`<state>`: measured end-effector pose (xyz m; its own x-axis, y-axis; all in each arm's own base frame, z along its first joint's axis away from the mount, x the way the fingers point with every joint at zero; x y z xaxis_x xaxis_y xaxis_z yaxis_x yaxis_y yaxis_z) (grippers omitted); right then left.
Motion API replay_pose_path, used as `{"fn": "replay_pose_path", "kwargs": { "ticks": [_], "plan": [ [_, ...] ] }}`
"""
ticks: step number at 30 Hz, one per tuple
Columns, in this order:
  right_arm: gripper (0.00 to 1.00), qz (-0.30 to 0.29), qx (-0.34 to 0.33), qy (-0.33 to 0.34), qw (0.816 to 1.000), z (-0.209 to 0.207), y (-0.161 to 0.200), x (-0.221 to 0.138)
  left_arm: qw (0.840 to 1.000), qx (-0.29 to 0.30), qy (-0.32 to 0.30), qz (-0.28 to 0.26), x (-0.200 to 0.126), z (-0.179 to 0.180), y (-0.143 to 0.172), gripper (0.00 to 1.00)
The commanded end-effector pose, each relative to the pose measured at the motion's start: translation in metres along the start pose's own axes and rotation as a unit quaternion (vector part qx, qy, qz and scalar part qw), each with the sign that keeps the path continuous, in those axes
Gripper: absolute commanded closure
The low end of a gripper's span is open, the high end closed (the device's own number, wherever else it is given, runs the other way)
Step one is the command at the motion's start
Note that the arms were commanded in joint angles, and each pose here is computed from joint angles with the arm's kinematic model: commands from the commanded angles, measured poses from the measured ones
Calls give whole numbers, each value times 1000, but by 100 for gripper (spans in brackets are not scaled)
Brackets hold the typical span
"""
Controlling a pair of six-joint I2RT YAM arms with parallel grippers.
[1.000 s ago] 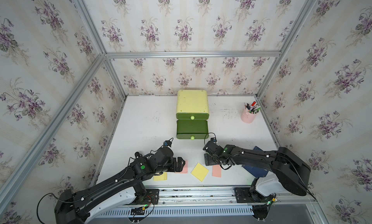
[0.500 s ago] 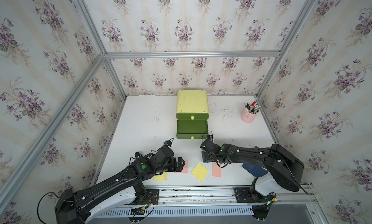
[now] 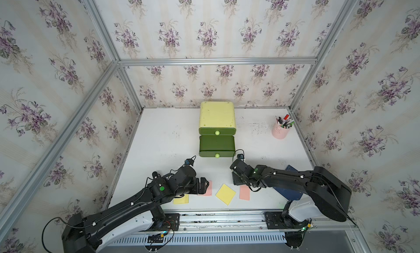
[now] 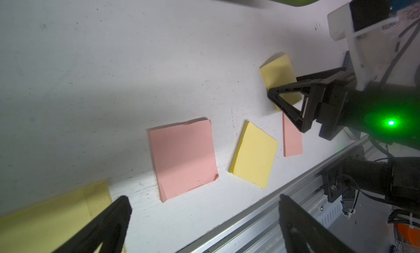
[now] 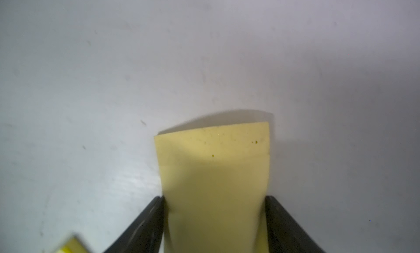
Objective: Please put the sticky notes in the drawer by color
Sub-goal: Pick up the sticky notes from the center of the board.
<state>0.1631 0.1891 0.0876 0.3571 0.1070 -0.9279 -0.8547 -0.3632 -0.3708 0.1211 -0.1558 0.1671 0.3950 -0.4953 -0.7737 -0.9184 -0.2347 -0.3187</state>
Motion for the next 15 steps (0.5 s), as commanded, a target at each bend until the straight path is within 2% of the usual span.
{"fn": "replay_pose_path", "kwargs": {
  "ticks": [1, 10, 15],
  "plan": [
    [30, 34, 6, -8, 999, -5, 12, -13, 1000, 0, 7, -6, 1, -3, -2, 0],
    [30, -21, 17, -18, 999, -8, -11, -53, 1000, -1, 8, -12, 1, -7, -6, 0],
    [31, -63, 30, -38, 997, -9, -29, -93, 999, -3, 12, -34, -10, -9, -11, 0]
  ]
}}
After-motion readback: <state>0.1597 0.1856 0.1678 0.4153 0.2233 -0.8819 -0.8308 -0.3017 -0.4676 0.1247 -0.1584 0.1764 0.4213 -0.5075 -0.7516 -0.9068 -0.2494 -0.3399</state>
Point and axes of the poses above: each gripper's point midway between its finger pads, its own x axis out along the fingers, its own z axis along the line the jaws close on, y = z × x, the point moved 8 cm from there along -x, back along the fingers, and after that the axes turned 12 degrees about -x, right-handed, at the moved point
